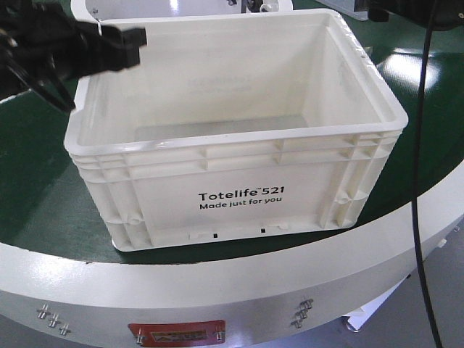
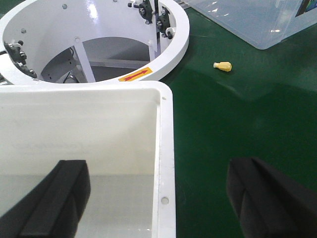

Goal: Place moving items into box and shelve
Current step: 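Move both grippers down onto opposite rims of the white crate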

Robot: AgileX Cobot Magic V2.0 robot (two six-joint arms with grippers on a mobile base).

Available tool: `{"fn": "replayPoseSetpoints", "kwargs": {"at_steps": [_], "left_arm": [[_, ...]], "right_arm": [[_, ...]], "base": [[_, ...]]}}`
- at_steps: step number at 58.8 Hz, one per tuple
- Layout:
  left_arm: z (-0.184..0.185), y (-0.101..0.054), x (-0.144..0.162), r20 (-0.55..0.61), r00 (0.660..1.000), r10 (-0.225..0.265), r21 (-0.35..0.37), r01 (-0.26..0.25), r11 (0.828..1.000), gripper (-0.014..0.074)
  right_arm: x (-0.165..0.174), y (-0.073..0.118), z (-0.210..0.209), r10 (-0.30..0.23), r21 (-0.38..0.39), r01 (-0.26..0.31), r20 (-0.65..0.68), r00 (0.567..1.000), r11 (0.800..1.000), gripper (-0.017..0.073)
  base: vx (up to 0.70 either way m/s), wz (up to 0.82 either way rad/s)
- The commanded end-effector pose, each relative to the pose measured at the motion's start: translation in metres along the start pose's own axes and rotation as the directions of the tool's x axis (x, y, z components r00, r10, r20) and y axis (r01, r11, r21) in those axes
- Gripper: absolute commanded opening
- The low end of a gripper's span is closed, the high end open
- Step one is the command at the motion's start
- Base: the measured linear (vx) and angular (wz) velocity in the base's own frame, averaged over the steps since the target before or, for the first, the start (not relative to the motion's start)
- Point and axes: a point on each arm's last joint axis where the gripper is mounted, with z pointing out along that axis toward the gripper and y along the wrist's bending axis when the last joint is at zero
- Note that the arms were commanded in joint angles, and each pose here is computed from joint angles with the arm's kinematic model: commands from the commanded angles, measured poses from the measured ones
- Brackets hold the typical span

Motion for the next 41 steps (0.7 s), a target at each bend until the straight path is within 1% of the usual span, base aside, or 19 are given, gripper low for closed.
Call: {"fn": "replayPoseSetpoints", "kwargs": {"at_steps": [1,6,13,15,17,19,25,28,36,41], "left_arm": [[-0.013,0.006,-0.033,0.113,0.994,-0.002,-0.026,0.005,1.000,0.0559],[-0.015,0.018,-0.036,0.112,0.994,0.016,-0.066,-0.008,0.998,0.0559],[-0.015,0.030,-0.036,0.104,0.995,0.008,-0.105,0.003,0.994,0.0559],[-0.015,0.032,-0.036,0.106,0.994,0.013,-0.113,-0.001,0.994,0.0559],[-0.014,0.033,-0.036,0.103,0.994,0.033,-0.120,-0.020,0.993,0.0559],[-0.014,0.034,-0.036,0.104,0.994,0.041,-0.123,-0.028,0.992,0.0559],[-0.014,0.034,-0.038,0.120,0.989,0.089,-0.140,-0.072,0.987,0.0559],[-0.014,0.034,-0.039,0.133,0.986,0.096,-0.145,-0.077,0.986,0.0559],[-0.014,0.035,-0.040,0.143,0.985,0.092,-0.147,-0.071,0.987,0.0559],[-0.014,0.034,-0.037,0.117,0.992,0.045,-0.132,-0.029,0.991,0.0559]], "right_arm": [[-0.021,-0.003,-0.017,-0.007,0.003,0.007,0.129,0.992,1.000,0.0594],[-0.021,-0.003,-0.017,-0.005,0.001,0.005,0.128,0.992,1.000,0.0594],[-0.021,-0.002,-0.017,-0.004,-0.003,0.004,0.128,0.992,1.000,0.0594],[-0.021,-0.001,-0.017,0.000,-0.005,0.001,0.128,0.992,1.000,0.0594],[-0.021,-0.001,-0.017,0.005,-0.009,-0.004,0.129,0.992,1.000,0.0594],[-0.021,-0.001,-0.018,0.012,-0.014,-0.010,0.130,0.991,1.000,0.0594],[-0.021,0.000,-0.018,0.018,-0.018,-0.016,0.129,0.991,1.000,0.0594],[-0.021,0.000,-0.018,0.018,-0.018,-0.016,0.129,0.991,1.000,0.0594],[-0.021,0.000,-0.018,0.018,-0.018,-0.016,0.129,0.991,1.000,0.0594],[-0.021,0.000,-0.018,0.018,-0.018,-0.016,0.131,0.991,1.000,0.0594]], "base": [[0.00,0.00],[0.00,0.00],[0.00,0.00],[0.00,0.00],[0.00,0.00],[0.00,0.00],[0.00,0.00],[0.00,0.00],[0.00,0.00],[0.00,0.00]]}}
